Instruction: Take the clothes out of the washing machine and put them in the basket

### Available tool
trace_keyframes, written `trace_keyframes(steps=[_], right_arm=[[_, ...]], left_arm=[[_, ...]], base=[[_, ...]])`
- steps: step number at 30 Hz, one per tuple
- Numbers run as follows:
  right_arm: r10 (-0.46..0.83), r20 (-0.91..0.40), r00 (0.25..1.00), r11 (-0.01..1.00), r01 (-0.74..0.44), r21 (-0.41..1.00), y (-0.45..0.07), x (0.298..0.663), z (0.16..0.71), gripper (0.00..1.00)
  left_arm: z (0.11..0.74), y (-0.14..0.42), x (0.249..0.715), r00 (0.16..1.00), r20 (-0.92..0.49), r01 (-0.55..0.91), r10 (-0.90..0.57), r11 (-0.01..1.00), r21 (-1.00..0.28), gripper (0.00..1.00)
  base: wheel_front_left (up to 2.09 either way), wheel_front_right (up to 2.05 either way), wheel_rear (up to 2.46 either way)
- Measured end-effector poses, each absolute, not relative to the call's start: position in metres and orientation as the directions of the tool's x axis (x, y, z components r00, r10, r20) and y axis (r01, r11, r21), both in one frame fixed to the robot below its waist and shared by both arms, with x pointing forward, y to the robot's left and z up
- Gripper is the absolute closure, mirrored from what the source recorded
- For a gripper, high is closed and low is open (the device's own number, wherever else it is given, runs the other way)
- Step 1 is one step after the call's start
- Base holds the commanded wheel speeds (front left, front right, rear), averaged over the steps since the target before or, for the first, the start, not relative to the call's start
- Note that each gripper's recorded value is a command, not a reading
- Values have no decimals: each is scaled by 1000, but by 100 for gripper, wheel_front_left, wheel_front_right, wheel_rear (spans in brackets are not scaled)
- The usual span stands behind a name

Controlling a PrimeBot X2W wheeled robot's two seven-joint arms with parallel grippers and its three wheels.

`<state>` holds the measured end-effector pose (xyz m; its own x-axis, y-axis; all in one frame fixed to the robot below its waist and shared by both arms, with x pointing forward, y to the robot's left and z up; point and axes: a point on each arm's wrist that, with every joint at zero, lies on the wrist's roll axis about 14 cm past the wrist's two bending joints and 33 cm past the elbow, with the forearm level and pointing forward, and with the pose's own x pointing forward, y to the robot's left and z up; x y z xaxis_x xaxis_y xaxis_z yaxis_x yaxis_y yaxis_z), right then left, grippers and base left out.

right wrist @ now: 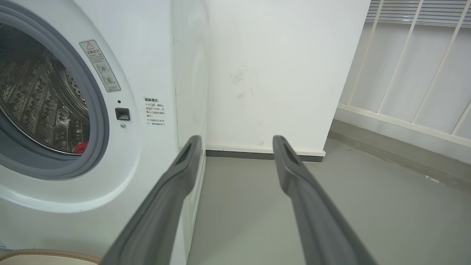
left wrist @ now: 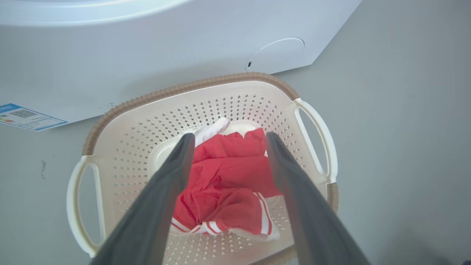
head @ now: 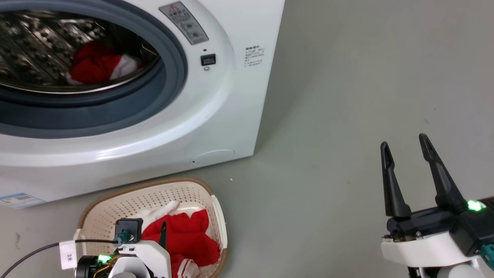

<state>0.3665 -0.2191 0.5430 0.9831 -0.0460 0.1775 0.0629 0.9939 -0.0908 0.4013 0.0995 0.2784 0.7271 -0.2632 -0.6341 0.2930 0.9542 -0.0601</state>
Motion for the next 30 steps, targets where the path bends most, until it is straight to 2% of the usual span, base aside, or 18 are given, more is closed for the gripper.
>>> trace_keyframes(steps=[14,22,30], right_arm=[[-5,230,973,996,24,-81,-204,343,559,0],[14,240,971,997,4,-77,-197,334,561,0],[21,237,971,999,-9,-53,-194,327,559,0]], left_arm=[[391,116,410,937,-286,204,-199,979,-11,0],[454,133,402,990,-79,116,-115,993,-3,0],[502,157,384,997,71,10,-10,1000,-2,0]], base=[[0,0,0],[0,0,0],[0,0,0]])
